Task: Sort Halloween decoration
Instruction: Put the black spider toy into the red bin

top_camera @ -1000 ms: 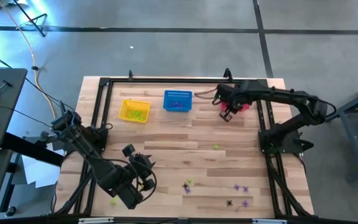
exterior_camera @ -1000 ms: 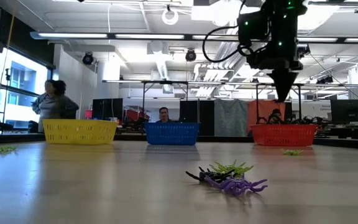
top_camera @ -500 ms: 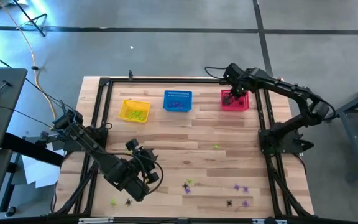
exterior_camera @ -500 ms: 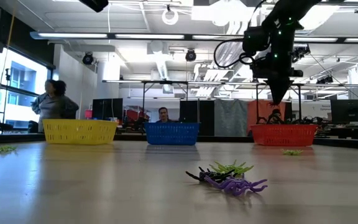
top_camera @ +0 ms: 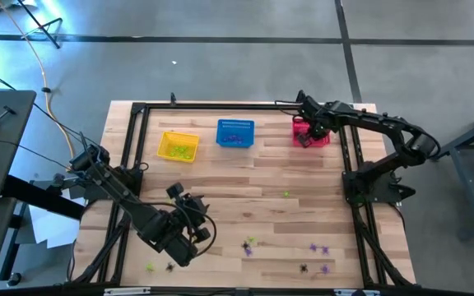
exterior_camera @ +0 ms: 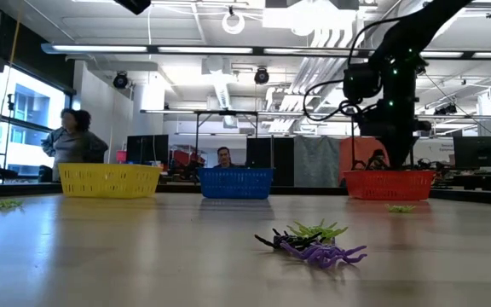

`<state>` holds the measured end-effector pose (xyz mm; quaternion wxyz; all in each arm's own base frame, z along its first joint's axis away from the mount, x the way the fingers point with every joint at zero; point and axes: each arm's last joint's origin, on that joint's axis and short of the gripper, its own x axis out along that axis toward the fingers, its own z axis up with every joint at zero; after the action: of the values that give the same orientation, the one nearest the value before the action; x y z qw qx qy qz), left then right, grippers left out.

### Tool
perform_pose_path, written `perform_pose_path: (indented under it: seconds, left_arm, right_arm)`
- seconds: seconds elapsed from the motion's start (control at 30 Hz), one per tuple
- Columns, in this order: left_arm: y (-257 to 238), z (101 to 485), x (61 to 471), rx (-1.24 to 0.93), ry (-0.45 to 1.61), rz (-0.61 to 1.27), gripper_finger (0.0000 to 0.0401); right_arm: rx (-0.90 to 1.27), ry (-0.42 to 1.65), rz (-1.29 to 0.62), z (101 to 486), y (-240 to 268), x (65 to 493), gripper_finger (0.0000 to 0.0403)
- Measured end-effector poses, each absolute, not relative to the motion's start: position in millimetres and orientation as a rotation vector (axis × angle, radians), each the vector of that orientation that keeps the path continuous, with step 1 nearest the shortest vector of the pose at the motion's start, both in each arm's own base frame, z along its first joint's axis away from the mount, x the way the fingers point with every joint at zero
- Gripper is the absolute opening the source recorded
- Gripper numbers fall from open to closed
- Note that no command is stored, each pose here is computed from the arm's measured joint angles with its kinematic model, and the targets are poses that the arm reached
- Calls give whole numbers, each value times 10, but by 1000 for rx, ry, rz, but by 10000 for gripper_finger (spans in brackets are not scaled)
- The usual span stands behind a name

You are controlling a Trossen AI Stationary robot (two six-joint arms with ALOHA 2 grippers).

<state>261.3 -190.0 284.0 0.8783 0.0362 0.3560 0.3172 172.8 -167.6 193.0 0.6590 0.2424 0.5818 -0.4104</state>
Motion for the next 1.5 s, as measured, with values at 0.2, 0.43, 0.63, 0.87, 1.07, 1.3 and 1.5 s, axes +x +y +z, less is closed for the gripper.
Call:
perform_pose_path:
  seconds: [0.2,0.43,0.63,0.87,1.07,1.3,1.5]
  left_arm:
    - [-1867,2841,2636,73,740,674,131]
    - [-1864,2841,2639,71,741,675,131]
    - [-1864,2841,2639,71,741,675,131]
    - [-1864,2840,2639,71,742,675,131]
    - [-1864,2840,2639,70,744,674,131]
    - [-1877,2834,2630,51,761,666,131]
    - [-1946,2833,2579,45,759,645,131]
  right_arm:
    - [546,1299,-935,1927,-1686,1738,0]
    - [540,1299,-930,1928,-1688,1740,1]
    - [536,1313,-892,1925,-1679,1739,41]
    - [551,1349,-881,1922,-1654,1715,124]
    - [595,1403,-830,2216,-1607,1723,134]
    - [721,1258,-653,2764,-1095,1835,133]
    - [736,1256,-527,2949,-143,1886,132]
